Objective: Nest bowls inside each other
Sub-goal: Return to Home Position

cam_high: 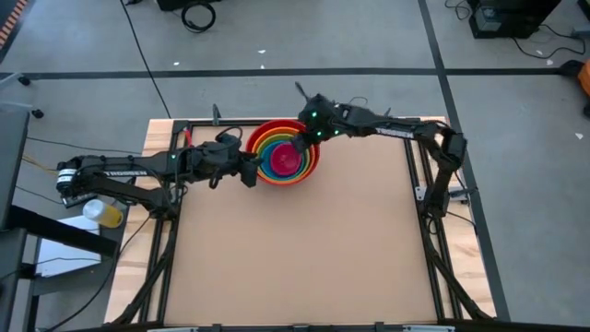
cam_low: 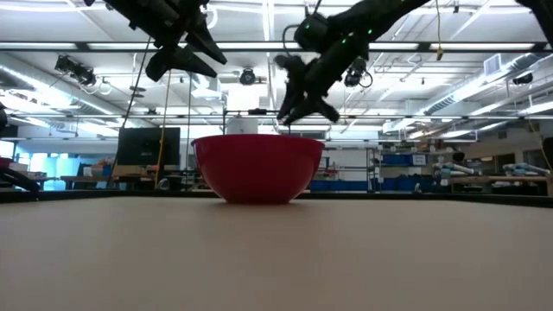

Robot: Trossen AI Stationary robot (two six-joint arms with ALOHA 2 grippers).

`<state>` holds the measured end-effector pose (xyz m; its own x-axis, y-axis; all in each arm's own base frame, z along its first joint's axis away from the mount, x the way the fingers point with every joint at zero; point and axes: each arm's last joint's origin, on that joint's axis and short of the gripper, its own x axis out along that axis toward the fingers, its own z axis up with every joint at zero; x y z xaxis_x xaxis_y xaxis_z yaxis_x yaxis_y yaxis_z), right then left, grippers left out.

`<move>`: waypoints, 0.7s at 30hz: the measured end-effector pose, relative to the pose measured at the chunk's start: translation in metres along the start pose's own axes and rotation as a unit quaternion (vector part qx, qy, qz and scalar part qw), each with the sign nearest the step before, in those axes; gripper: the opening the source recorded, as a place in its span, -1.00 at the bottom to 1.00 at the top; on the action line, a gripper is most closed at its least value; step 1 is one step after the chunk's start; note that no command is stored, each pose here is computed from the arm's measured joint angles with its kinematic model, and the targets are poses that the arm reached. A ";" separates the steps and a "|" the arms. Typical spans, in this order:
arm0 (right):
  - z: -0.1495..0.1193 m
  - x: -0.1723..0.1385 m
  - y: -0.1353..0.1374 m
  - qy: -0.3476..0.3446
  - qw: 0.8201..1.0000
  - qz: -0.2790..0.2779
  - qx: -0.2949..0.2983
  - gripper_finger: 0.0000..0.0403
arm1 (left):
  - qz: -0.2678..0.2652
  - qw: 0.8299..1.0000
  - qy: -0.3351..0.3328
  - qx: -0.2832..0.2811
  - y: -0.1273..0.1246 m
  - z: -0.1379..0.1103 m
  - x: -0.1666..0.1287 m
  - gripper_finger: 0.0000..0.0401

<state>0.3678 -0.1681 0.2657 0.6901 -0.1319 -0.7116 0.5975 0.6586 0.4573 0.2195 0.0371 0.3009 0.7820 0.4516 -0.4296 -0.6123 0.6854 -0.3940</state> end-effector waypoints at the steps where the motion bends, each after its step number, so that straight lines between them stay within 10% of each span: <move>1: 0.002 -0.008 0.002 -0.002 1.000 0.017 -0.012 -0.55 | -0.001 1.000 -0.002 0.002 0.000 0.001 -0.001 -0.19; 12: -0.030 -0.110 0.070 -0.055 0.978 0.111 -0.165 -0.63 | -0.095 0.989 -0.080 0.081 0.011 0.016 -0.068 -0.47; 21: -0.106 -0.151 0.071 -0.208 0.912 0.256 -0.245 -0.92 | -0.143 0.979 -0.136 0.041 0.052 -0.051 -0.061 -0.78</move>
<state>0.2626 -0.0232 0.3489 0.9835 0.0822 -0.1611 -0.0293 0.9513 0.3069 0.1336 0.0161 0.2652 0.9287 0.3632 -0.0742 -0.3618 0.8443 -0.3954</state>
